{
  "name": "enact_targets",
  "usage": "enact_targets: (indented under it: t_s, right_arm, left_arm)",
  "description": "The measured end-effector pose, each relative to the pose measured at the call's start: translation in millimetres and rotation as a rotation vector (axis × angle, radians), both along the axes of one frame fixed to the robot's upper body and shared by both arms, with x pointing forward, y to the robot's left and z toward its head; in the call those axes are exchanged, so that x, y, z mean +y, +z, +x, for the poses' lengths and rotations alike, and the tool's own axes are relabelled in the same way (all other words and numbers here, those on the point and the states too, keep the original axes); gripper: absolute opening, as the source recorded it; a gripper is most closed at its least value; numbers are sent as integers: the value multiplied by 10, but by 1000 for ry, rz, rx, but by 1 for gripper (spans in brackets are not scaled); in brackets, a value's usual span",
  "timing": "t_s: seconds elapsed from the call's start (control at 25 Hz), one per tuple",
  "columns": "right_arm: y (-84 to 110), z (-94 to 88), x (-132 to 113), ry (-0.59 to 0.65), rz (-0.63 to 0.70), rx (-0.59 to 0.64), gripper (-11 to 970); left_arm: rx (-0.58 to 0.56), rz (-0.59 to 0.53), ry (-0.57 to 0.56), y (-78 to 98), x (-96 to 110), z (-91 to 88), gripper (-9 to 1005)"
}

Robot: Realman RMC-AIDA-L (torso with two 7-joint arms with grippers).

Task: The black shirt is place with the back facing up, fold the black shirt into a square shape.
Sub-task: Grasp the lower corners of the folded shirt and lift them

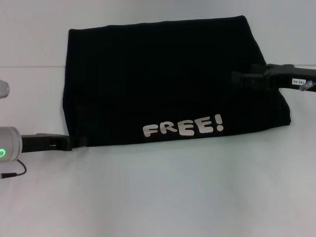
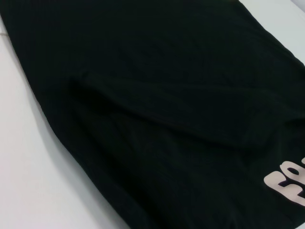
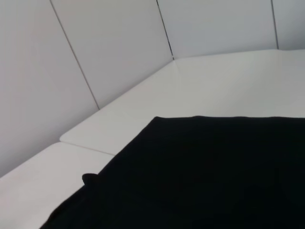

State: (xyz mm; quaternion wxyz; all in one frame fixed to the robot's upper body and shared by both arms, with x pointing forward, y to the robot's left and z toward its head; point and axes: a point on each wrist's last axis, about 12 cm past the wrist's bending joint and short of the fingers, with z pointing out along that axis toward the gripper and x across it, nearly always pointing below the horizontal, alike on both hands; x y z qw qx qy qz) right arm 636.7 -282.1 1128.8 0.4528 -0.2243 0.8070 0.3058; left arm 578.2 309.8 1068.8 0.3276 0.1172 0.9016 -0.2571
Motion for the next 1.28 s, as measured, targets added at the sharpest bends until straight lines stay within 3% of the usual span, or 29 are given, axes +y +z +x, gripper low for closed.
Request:
enact_targets:
  t_s: [0.16, 0.48, 0.8, 1.28]
  right_arm:
    - [-38, -30, -100, -24, -15, 24, 890]
    - [-190, -64, -518, -213, -106, 167, 880]
    - [-276, -179, -687, -258, -118, 274, 881]
    - [-445, -121, -339, -247, -166, 261, 873]
  left_arm:
    - [-4, 4, 1, 12, 10, 12, 242]
    - [-10, 7, 1, 29, 21, 26, 44]
    - [-19, 16, -8, 61, 18, 59, -2]
    - [-26, 27, -18, 97, 17, 100, -1]
